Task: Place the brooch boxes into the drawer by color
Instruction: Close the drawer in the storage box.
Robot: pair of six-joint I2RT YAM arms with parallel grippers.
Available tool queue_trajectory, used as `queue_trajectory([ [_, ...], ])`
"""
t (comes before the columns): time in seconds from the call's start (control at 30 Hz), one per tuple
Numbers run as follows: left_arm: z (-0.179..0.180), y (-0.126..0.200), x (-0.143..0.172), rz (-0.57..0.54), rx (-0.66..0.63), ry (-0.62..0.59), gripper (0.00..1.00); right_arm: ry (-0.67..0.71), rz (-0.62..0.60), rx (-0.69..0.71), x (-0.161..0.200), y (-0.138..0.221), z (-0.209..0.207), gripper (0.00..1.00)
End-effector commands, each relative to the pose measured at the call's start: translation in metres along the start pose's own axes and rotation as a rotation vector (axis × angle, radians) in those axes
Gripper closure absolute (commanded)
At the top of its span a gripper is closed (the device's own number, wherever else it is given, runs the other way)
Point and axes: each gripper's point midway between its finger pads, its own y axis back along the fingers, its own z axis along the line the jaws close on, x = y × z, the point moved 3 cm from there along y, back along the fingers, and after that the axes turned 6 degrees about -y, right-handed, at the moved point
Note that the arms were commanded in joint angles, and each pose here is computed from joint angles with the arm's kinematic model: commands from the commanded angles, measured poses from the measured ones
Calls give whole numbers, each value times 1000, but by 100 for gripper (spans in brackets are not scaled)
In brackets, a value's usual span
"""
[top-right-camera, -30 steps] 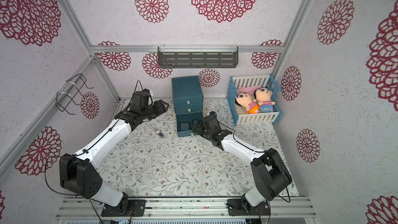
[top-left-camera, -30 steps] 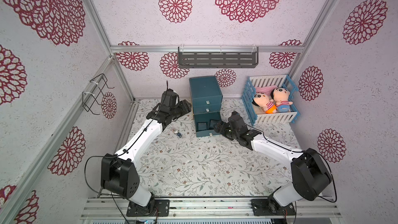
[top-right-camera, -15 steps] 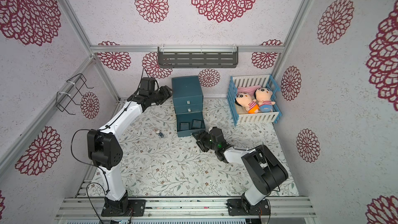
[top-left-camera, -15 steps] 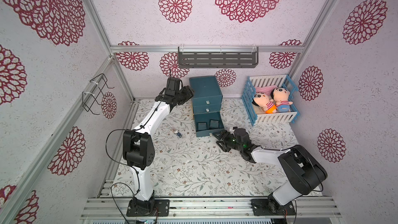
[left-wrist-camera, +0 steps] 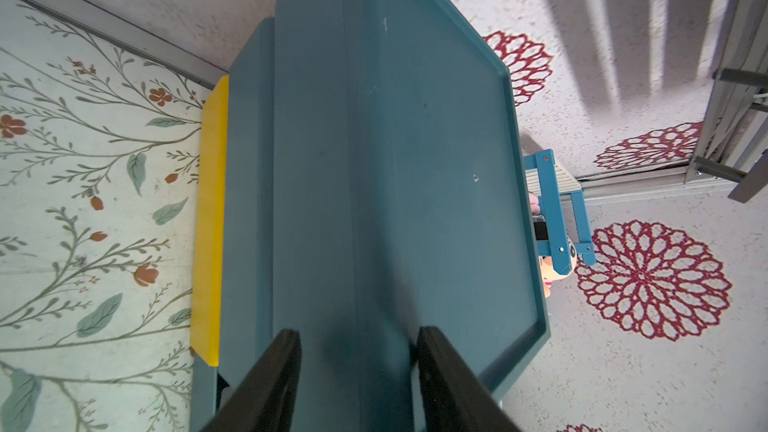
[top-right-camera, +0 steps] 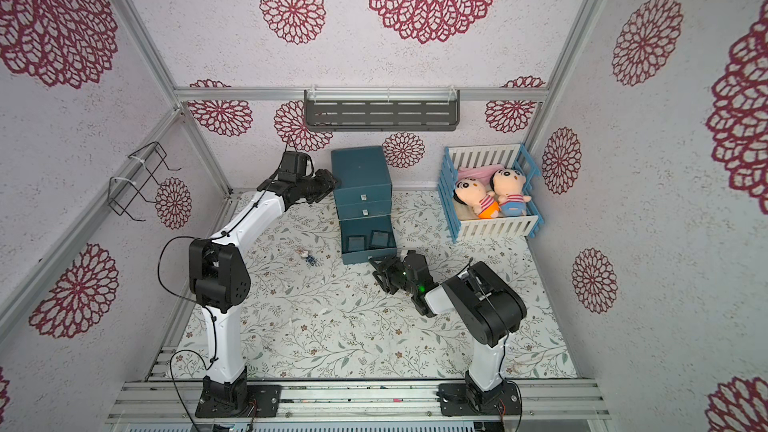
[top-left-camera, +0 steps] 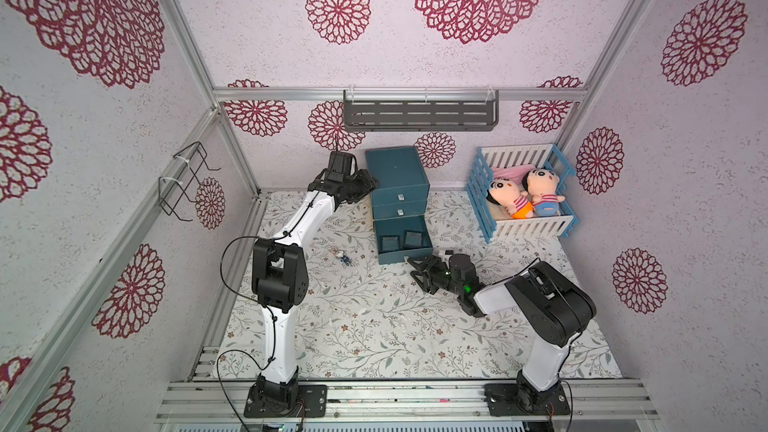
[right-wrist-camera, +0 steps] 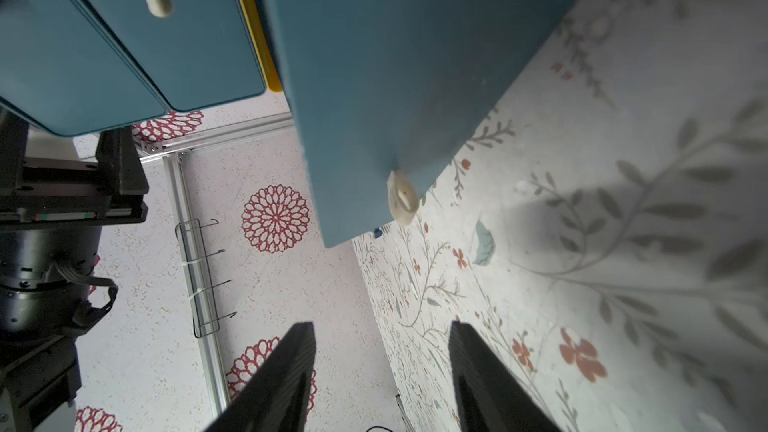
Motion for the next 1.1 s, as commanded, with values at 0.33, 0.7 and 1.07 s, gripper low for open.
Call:
queue_trajectory([
  [0.33,9,-2,4,15,-20,-2,50,-20,-89,-156,-26,-24,18,58],
  [0.7,6,3,4,14,-10,-2,51,-39,-106,-180,-34,-38,15,73],
  [1.07,5,7,7,17,-11,-3,52,-46,-146,-210,-40,-37,26,100],
])
